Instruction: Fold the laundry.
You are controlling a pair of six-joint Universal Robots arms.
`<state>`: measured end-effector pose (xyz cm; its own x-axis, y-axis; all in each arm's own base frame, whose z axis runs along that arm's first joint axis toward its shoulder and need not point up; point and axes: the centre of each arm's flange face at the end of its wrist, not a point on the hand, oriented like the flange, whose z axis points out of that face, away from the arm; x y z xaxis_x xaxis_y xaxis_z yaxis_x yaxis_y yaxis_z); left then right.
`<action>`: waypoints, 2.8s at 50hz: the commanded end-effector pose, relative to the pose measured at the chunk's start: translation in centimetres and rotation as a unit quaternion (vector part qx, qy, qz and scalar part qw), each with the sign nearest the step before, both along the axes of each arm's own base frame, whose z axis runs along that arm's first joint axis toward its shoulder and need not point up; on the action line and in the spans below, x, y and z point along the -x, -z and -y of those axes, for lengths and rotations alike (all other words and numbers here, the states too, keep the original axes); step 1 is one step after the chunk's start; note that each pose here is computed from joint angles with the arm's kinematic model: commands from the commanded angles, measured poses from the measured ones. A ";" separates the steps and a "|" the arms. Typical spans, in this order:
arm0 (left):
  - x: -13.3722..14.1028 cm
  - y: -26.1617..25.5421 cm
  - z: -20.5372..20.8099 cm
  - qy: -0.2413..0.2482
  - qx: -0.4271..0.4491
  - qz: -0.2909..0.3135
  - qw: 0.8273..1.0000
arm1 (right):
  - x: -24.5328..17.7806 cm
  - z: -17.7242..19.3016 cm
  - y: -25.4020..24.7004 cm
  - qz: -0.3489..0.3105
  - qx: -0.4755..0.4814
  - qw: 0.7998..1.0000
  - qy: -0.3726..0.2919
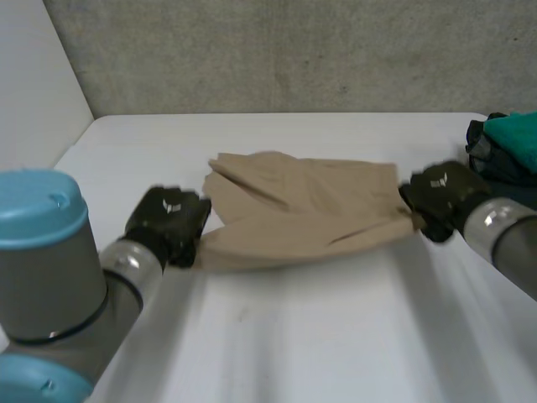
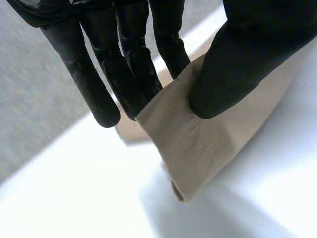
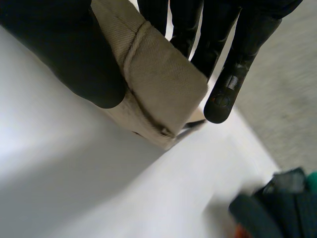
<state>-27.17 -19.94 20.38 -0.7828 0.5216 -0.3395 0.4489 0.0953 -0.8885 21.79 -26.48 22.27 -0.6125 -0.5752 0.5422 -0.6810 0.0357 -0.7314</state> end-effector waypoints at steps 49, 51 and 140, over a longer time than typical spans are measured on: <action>4.6 5.7 15.5 0.149 0.039 -0.003 0.988 | 1.6 -4.0 6.5 -0.055 -0.133 0.989 -0.011; 4.7 6.5 15.7 0.154 0.035 -0.004 0.987 | 1.6 -4.1 6.6 -0.054 -0.135 0.989 -0.010; -3.3 4.6 -6.4 0.006 -0.230 0.003 0.973 | 2.1 -2.4 6.8 0.055 -0.127 0.988 0.068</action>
